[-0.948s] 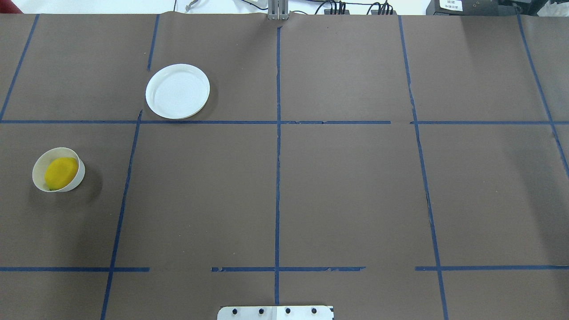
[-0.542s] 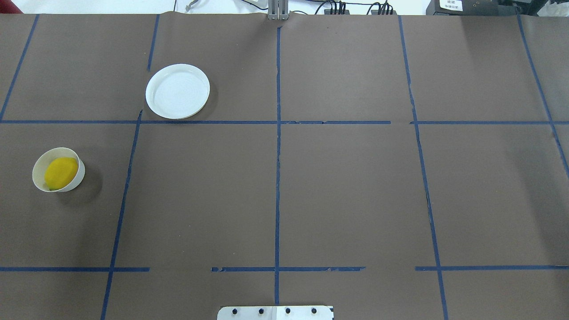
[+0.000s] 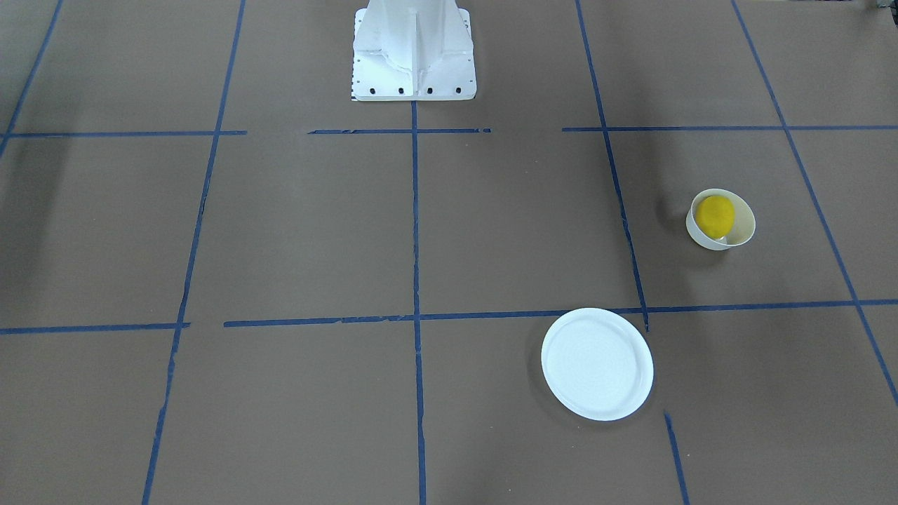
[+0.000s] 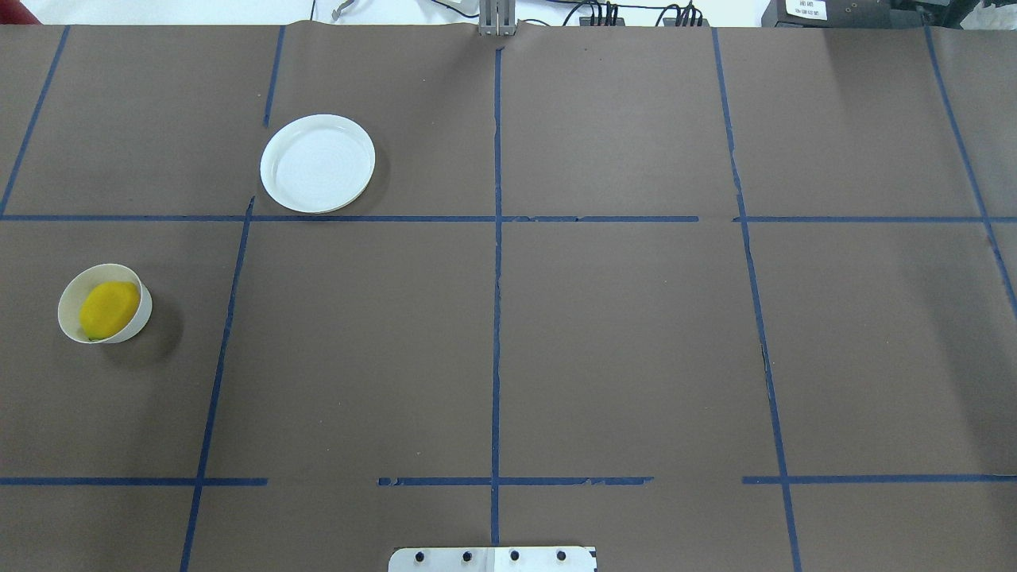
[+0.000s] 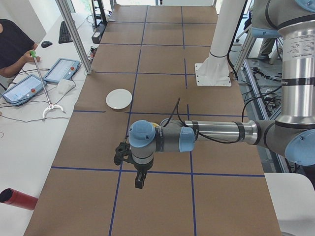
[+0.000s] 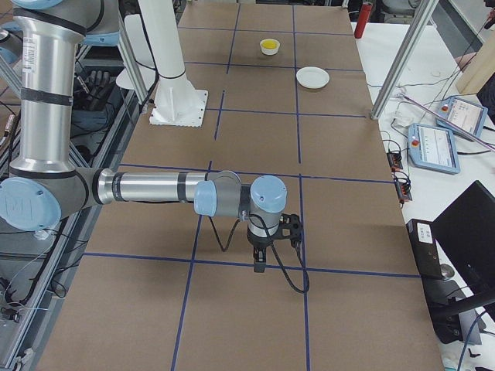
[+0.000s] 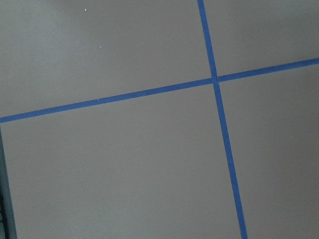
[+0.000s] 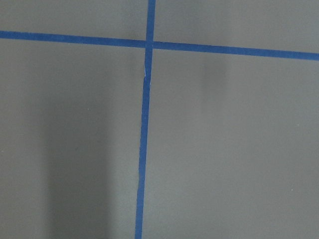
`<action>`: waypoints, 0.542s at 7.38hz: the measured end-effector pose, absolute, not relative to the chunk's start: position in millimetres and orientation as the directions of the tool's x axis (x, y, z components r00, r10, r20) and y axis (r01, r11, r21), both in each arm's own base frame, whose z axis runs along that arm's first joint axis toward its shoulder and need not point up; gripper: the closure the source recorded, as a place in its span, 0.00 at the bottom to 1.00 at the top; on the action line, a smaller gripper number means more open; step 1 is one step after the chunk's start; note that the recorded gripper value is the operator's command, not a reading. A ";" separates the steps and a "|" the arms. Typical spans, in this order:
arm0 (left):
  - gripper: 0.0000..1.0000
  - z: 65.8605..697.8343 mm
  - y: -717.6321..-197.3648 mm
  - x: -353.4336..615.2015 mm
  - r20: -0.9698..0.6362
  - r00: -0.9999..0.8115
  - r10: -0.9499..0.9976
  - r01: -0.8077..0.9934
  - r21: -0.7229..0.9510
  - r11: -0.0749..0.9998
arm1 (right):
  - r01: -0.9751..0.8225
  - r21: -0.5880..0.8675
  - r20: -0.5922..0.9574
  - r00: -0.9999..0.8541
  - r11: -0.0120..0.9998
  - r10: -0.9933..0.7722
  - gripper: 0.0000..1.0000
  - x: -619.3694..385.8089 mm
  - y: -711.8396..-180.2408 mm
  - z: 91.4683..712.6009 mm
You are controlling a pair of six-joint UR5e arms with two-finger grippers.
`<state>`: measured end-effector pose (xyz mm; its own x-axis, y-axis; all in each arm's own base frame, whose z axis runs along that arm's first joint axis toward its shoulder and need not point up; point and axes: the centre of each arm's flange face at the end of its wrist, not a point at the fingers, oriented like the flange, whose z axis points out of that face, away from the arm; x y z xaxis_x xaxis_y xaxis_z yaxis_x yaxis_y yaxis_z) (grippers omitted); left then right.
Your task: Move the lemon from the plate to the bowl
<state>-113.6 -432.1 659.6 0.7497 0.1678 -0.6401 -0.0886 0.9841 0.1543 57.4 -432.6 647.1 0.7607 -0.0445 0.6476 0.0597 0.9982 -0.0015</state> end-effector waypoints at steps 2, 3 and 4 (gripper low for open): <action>0.00 664.4 -427.9 -112.3 -0.629 0.755 0.183 -0.092 0.174 0.980 | 0.060 -0.002 0.648 0.761 0.998 -0.044 0.00 57.4 -432.6 647.1; 0.00 661.5 -433.6 -109.4 -0.630 0.755 0.182 -0.100 0.165 0.981 | 0.060 -0.002 0.648 0.761 0.998 -0.044 0.00 57.4 -432.6 647.1; 0.00 656.6 -439.5 -105.2 -0.638 0.751 0.171 -0.109 0.135 0.985 | 0.060 -0.002 0.648 0.761 0.998 -0.044 0.00 57.4 -432.6 647.1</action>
<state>-105.2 -439.5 656.6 0.7509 0.1708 -0.6380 -0.1094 0.9848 0.1349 57.4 -432.6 647.1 0.7607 -0.0444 0.6476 0.0597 0.9982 -0.0016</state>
